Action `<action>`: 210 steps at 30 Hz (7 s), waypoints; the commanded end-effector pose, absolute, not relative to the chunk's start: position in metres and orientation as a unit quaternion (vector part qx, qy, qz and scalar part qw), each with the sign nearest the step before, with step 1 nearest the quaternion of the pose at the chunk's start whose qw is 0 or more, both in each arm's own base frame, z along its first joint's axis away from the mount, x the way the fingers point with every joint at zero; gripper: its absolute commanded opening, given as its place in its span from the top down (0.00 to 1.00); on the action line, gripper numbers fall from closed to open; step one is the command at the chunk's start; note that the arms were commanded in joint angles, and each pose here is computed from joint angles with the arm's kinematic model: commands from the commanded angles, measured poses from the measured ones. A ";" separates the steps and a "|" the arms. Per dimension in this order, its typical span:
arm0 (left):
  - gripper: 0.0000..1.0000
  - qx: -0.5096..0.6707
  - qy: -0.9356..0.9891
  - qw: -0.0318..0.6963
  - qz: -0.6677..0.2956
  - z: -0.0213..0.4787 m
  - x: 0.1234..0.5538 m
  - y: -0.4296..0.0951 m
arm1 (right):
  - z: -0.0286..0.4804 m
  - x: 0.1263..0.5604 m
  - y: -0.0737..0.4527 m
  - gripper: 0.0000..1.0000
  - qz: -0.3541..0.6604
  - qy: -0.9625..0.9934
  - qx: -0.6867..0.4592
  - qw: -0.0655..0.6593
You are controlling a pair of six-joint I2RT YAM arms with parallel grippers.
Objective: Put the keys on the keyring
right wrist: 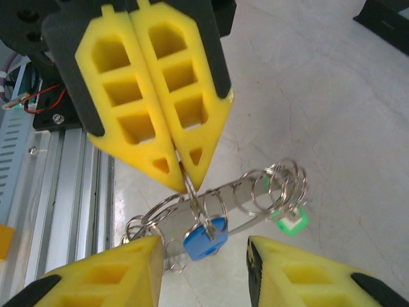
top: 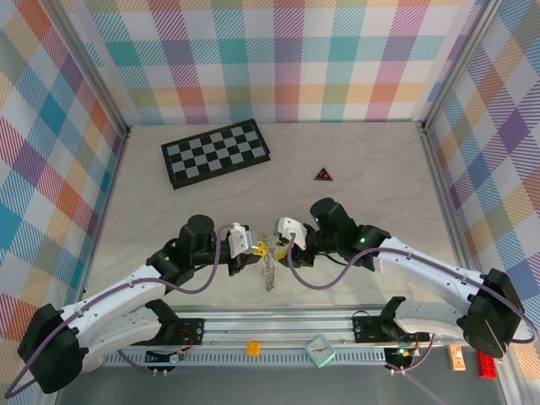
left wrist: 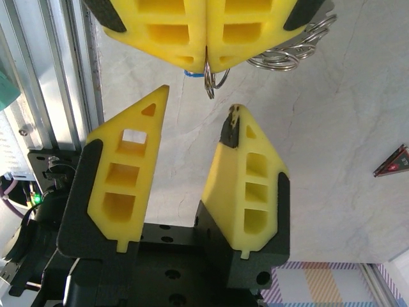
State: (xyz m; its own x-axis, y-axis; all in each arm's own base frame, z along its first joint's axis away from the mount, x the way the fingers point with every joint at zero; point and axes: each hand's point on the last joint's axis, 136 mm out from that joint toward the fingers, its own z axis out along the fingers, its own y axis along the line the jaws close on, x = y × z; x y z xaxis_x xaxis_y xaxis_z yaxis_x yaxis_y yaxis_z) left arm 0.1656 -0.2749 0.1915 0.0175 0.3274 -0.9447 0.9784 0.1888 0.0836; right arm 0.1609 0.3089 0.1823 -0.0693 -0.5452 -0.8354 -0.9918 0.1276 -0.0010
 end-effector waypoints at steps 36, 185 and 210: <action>1.00 0.522 0.557 0.518 -0.386 0.221 0.159 -0.284 | 0.176 0.160 0.318 0.97 0.333 0.654 -0.584 0.347; 0.25 -0.006 0.704 0.710 -0.021 0.257 0.237 -0.059 | 0.073 0.239 0.304 1.00 0.113 0.731 -0.635 0.225; 0.23 -0.054 0.746 0.663 -0.003 0.213 0.262 -0.044 | 0.034 0.267 0.194 1.00 -0.083 0.786 -0.607 0.081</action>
State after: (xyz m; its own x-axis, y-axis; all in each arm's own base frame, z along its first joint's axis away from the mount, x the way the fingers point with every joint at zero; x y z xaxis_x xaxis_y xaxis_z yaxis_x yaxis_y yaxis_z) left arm 0.2605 -0.0453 0.2118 -0.1297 -0.0491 -0.9903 -0.0719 0.9966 -0.0400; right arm 0.2630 0.2142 0.0376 -0.2328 -0.9635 -0.1325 -0.9404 0.2577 -0.2219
